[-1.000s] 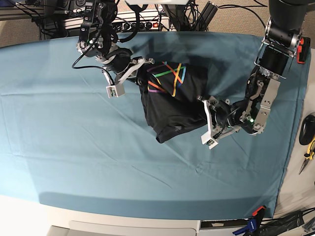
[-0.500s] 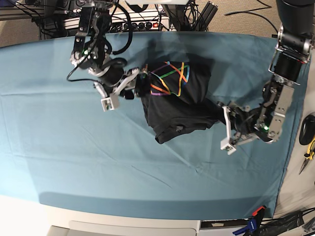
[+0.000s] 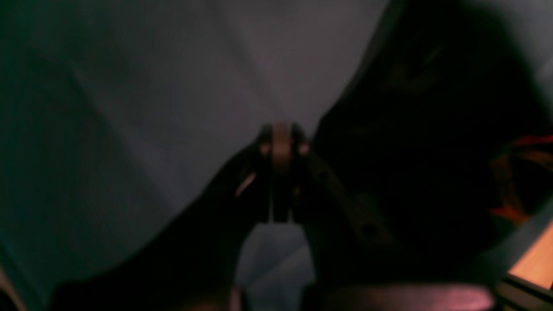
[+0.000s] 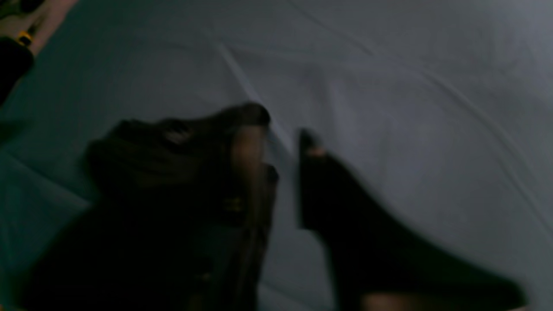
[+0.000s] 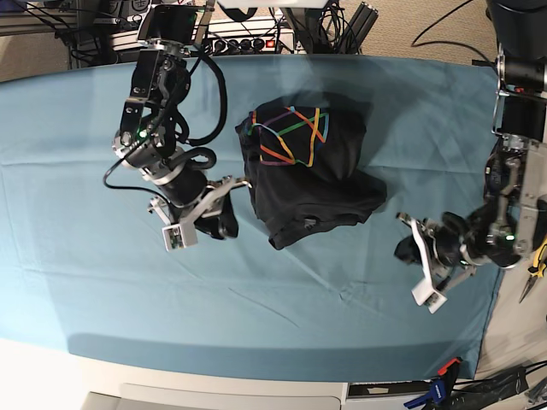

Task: Fold the T-shirt properly
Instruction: 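Tuck and press the shirt edges inward with both grippers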

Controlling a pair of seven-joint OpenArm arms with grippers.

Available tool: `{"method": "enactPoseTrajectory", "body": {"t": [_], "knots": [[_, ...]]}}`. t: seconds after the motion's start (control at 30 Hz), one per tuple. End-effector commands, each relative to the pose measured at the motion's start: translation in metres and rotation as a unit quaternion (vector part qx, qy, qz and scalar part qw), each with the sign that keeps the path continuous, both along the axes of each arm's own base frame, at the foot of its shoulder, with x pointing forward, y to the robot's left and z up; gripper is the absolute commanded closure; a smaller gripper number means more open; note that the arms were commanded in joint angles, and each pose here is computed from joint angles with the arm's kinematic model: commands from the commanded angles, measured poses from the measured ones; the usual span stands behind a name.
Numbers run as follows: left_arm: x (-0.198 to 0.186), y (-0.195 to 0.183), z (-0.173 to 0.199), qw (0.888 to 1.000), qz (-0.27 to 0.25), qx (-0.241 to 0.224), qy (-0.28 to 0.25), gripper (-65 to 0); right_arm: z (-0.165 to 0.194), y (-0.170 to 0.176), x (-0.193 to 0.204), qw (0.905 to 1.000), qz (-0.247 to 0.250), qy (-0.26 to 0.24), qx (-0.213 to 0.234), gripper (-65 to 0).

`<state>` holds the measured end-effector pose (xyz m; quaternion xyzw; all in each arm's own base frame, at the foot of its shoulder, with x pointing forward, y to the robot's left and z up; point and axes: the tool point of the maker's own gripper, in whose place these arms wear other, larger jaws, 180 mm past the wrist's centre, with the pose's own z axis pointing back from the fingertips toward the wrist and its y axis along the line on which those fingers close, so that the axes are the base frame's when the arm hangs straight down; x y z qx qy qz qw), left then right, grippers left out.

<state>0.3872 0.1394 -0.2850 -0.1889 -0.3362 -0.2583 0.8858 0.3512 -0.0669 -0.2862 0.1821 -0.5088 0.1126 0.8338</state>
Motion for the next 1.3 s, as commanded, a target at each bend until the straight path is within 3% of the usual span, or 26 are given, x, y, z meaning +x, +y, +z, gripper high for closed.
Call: {"method": "enactPoseTrajectory", "body": {"t": [0.0,0.27,0.53,0.73,0.9,1.03,1.27], "knots": [[0.002,-0.003,0.011,1.0,-0.001,-0.022,-0.013,0.0,0.019,0.004,0.008,0.9993,0.0,-0.035,0.017,0.0],[-0.049,-0.069,-0.042,0.99,-0.014,-0.125,0.07,0.0,-0.004,0.025,0.032,0.9975,0.011,0.002,0.069,0.0],[-0.06,-0.118,-0.036,0.977,-0.043,-0.19,0.081,0.0,-0.048,0.046,0.057,0.9904,0.035,0.08,0.107,0.0],[-0.089,-0.145,-0.039,0.961,-0.079,-0.239,0.113,0.0,-0.037,0.064,0.051,0.9843,0.085,0.062,0.142,0.0],[-0.116,-0.156,-0.028,0.949,-0.125,-0.269,0.105,0.0,-0.023,0.075,0.045,0.9773,0.124,0.039,0.167,0.0],[-0.12,-0.156,-0.026,0.952,-0.136,-0.259,0.089,0.0,-0.022,0.077,0.044,0.976,0.129,0.037,0.171,0.0],[-0.11,-0.142,-0.049,0.973,-0.103,-0.193,0.075,0.0,-0.023,0.079,0.043,0.9756,0.134,0.039,0.17,0.0]]}}
